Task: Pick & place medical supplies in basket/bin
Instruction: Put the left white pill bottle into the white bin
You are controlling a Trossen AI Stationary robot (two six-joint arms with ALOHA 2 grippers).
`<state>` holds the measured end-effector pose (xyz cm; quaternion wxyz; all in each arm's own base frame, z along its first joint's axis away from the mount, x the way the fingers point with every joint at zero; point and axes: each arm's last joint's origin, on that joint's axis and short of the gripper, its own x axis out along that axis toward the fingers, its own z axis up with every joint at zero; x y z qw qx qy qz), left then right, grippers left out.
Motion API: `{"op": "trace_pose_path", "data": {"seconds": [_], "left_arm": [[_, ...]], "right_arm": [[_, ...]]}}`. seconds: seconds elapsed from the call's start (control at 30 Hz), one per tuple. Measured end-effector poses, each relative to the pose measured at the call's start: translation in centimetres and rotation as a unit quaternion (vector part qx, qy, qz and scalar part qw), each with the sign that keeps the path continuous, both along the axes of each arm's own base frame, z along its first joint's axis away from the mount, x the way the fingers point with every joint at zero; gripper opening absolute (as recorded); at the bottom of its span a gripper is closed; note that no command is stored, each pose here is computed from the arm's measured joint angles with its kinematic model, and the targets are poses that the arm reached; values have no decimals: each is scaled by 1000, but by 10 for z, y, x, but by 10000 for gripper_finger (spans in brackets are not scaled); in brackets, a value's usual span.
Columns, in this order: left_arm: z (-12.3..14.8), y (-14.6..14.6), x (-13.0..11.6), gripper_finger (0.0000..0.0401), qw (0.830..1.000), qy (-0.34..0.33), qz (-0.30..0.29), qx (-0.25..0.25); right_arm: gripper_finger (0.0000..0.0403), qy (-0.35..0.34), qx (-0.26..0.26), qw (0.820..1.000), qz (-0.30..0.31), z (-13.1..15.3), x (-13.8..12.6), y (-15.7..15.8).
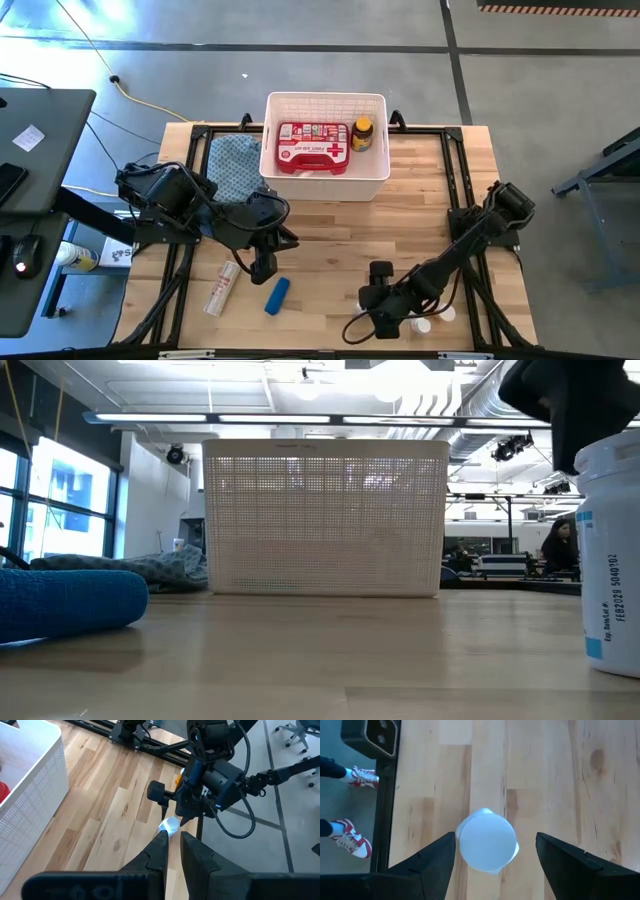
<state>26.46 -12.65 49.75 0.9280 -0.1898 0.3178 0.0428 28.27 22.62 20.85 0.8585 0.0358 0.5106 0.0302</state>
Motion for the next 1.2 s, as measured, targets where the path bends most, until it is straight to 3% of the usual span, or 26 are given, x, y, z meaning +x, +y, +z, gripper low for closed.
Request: {"op": "trace_pose_path", "data": {"seconds": [0.93,1.2], "left_arm": [[0,0,0,85,1000,0,-1,2],[0,0,0,85,1000,0,-1,2]], "right_arm": [[265,-8,-4,1000,-4,-13,-2,-3],[239,-8,-5,1000,-4,-13,-2,-3]]}}
